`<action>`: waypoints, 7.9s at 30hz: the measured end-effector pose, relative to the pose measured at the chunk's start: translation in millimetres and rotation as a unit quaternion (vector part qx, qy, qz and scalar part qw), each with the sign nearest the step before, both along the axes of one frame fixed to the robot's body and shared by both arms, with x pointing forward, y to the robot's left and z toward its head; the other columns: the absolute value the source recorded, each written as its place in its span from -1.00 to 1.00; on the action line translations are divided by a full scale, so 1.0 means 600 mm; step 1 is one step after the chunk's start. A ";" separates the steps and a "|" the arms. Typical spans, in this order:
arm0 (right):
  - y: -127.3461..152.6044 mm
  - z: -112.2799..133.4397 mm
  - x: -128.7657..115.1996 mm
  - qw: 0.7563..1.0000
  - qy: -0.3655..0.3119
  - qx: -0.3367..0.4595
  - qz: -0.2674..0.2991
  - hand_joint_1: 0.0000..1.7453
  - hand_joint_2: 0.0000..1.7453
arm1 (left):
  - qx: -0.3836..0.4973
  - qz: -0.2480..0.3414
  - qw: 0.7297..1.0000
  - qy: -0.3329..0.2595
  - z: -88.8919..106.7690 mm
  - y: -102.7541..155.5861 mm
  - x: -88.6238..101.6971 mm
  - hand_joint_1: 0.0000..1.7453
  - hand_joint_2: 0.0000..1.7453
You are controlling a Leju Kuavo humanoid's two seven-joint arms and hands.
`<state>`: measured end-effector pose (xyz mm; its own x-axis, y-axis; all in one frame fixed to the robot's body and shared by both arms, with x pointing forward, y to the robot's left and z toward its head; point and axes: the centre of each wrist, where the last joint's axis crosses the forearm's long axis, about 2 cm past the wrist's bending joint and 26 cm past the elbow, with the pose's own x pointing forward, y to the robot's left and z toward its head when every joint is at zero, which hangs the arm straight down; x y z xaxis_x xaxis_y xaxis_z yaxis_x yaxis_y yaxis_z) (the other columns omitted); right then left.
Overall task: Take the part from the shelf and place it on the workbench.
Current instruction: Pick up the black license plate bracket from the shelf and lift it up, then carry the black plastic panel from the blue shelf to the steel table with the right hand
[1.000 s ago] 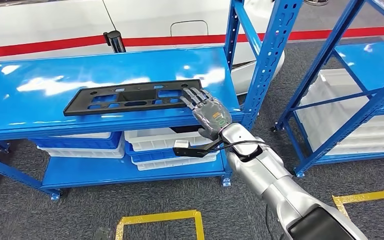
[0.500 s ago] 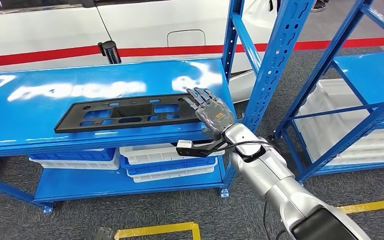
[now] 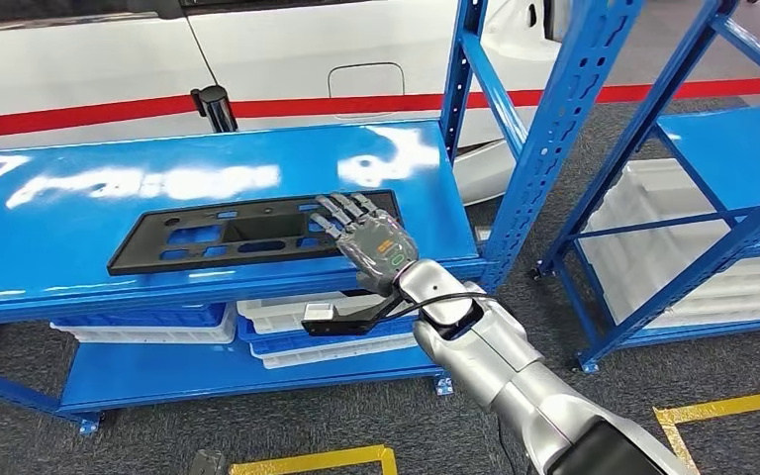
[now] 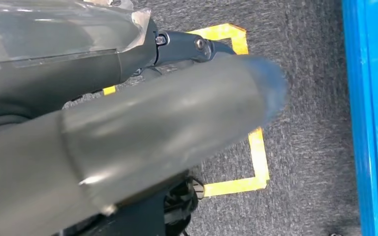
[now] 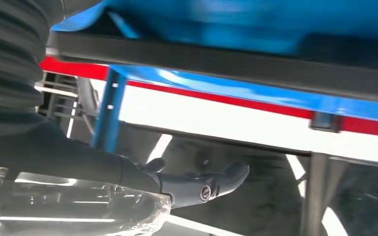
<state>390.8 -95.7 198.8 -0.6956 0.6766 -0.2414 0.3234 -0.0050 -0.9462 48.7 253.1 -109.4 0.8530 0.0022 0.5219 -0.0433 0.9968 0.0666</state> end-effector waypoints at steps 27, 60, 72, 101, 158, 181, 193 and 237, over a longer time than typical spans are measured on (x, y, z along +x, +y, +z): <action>0.063 -0.003 -0.032 1.000 -0.015 -0.018 0.009 -1.00 1.00 | -0.003 -0.002 1.000 0.000 0.001 -0.011 0.001 -1.00 -1.00; 0.079 0.021 -0.016 0.999 -0.033 -0.035 -0.007 -1.00 1.00 | -0.010 -0.006 1.000 0.000 0.001 -0.015 0.002 -1.00 -1.00; 0.072 0.012 -0.012 0.998 -0.030 -0.046 -0.016 -1.00 1.00 | -0.003 -0.007 1.000 -0.005 0.002 -0.009 0.007 -1.00 -1.00; 0.063 0.001 -0.010 0.998 -0.018 -0.052 -0.015 0.83 1.00 | 0.045 0.005 0.996 -0.078 0.001 0.000 0.006 -1.00 -1.00; -0.023 0.054 -0.019 0.993 -0.065 0.091 0.026 0.76 1.00 | 0.070 0.025 0.996 -0.039 0.002 -0.003 0.005 -1.00 1.00; -0.026 0.046 -0.036 0.991 -0.082 0.100 0.022 0.76 1.00 | 0.060 0.020 0.998 -0.025 0.002 0.003 0.010 -1.00 1.00; -0.031 0.052 -0.037 0.991 -0.089 0.099 0.021 0.76 1.00 | 0.060 0.019 0.998 -0.020 0.002 0.007 0.010 -1.00 1.00; -0.077 0.047 -0.062 0.991 -0.094 0.092 -0.037 0.76 1.00 | 0.053 -0.026 0.997 -0.040 0.008 0.023 0.056 -1.00 1.00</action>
<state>353.6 -141.7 227.0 -0.5970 0.7686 -0.2298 0.4989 0.1314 -0.8566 82.0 266.9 -104.7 0.8059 -0.1003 0.5835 -0.0008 0.9853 0.1706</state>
